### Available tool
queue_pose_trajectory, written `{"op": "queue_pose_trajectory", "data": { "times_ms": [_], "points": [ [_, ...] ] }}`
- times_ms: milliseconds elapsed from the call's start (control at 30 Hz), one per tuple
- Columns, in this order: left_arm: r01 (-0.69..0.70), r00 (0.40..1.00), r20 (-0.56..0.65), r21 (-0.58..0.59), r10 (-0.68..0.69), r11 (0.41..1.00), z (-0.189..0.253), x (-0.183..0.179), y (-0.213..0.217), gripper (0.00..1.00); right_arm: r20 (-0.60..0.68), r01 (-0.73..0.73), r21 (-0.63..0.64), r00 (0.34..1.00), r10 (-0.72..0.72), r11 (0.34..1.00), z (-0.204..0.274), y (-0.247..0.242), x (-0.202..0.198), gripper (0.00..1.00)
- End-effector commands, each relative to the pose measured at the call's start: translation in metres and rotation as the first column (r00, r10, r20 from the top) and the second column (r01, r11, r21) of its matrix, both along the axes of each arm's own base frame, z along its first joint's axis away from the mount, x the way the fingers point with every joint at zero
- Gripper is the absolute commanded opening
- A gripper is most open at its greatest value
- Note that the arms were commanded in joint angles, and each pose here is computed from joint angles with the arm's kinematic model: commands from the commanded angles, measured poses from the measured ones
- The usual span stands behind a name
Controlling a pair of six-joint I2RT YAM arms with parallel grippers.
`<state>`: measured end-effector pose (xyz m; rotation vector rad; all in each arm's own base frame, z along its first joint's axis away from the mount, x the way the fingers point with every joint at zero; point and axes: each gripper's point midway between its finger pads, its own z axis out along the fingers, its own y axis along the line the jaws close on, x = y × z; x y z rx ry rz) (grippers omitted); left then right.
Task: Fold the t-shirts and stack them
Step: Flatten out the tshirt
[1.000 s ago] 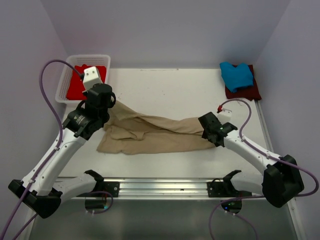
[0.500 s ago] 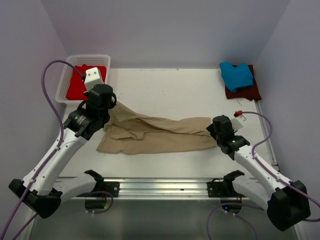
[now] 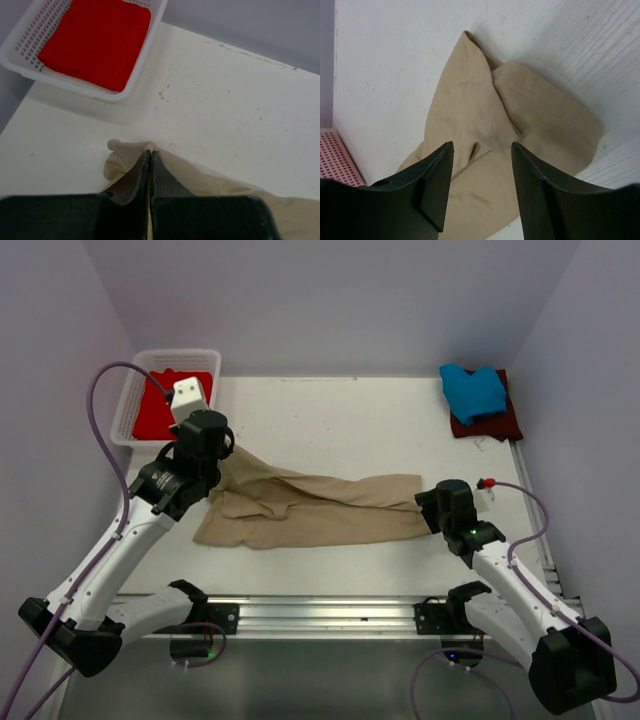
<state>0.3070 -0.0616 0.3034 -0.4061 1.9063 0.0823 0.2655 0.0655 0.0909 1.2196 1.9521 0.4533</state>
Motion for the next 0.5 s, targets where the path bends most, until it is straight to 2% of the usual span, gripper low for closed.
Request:
{"op": "queue_pose_trajectory", "data": {
  "times_ms": [0, 133, 300, 467],
  "points": [
    [-0.018, 0.999, 0.039, -0.029, 0.019, 0.999, 0.008, 0.0, 0.004, 0.0, -0.026, 0.004, 0.093, 1.0, -0.002, 0.996, -0.011, 0.01, 0.006, 0.54],
    [-0.02, 0.999, 0.043, -0.031, 0.022, 0.999, 0.009, -0.002, 0.005, 0.0, -0.069, 0.007, 0.099, 0.998, -0.001, 0.995, -0.024, 0.011, 0.005, 0.53],
    [-0.023, 0.999, 0.048, -0.032, 0.024, 0.999, 0.01, -0.003, 0.006, 0.0, -0.053, 0.022, 0.088, 0.998, -0.018, 0.996, -0.023, 0.007, 0.005, 0.53],
    [-0.022, 0.999, 0.042, -0.03, 0.023, 0.999, 0.007, -0.002, 0.006, 0.0, -0.057, 0.034, 0.053, 0.998, -0.031, 0.998, -0.025, 0.0, 0.007, 0.45]
  ]
}}
